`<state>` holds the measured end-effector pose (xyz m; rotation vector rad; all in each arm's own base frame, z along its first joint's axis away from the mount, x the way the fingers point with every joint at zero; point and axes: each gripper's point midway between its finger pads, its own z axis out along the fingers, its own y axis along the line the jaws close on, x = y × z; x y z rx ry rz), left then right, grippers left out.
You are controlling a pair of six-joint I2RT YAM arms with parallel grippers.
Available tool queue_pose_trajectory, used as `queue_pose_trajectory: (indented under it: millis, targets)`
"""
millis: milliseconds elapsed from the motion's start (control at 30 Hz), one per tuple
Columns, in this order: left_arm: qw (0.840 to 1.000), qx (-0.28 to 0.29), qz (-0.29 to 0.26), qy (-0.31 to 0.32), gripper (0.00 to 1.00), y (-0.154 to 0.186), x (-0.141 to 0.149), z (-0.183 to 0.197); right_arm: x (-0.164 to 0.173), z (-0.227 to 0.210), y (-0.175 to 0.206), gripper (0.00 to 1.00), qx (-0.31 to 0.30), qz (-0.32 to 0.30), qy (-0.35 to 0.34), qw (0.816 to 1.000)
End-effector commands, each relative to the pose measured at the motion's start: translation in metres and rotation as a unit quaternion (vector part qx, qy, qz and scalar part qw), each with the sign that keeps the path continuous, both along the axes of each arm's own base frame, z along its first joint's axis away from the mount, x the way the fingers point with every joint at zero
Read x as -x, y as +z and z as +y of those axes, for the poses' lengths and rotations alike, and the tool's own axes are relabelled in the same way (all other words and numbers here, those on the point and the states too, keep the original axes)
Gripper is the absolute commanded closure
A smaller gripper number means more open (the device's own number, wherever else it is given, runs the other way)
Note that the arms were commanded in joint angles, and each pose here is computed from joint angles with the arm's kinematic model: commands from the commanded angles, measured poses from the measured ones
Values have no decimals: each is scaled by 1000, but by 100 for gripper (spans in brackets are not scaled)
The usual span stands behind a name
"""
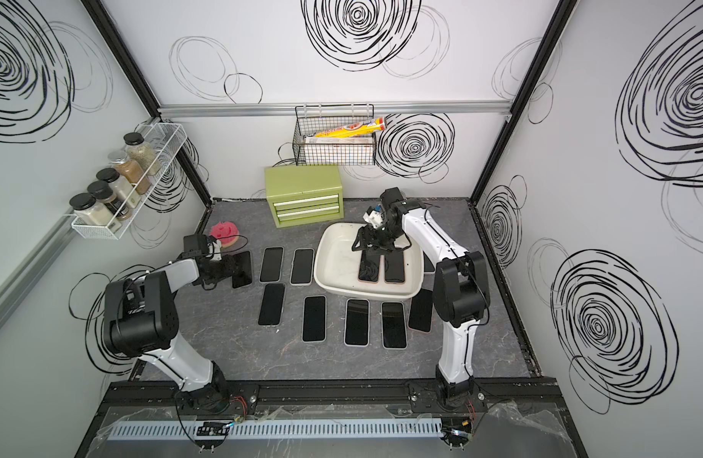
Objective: Take the phone out of the storage box
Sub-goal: Place the phone at the center of the board.
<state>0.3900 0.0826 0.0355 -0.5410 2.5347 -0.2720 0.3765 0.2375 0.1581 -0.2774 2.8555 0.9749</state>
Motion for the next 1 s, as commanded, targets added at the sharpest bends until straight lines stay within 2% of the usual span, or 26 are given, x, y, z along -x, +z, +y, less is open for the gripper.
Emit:
queue_pose_trajectory:
  millis: [0,33,67,133,200,333,500,633,733,967]
  targets:
    - [1000,-23,7,19,48,-2,-1,12,3,1,-8,30,6,9,7,1000]
    - [999,-26,7,21,47,-2,-1,13,3,1,-8,30,7,8,7,1000]
    - [999,-29,10,26,41,-2,-1,15,4,1,-8,30,8,9,7,1000]
    - [998,-41,11,36,39,3,-1,21,3,-1,-8,30,13,5,5,1000]
    - [998,-54,-1,45,38,17,-3,25,-3,-10,-11,29,42,-9,-8,999]
    - [995,-85,-40,42,36,67,-13,15,-16,-42,-24,17,131,-19,-52,990]
    - [991,-99,-85,-39,32,121,-21,-74,-23,-75,-49,1,225,-29,-86,970]
    - [988,-47,-119,-88,29,143,-13,-153,-26,-103,-65,0,302,-39,-112,946]
    - [983,-20,-135,-125,29,158,-6,-199,-26,-123,-76,0,353,-45,-117,927]
    - [971,22,-157,-179,29,177,5,-258,-19,-132,-113,0,371,-26,-101,923]
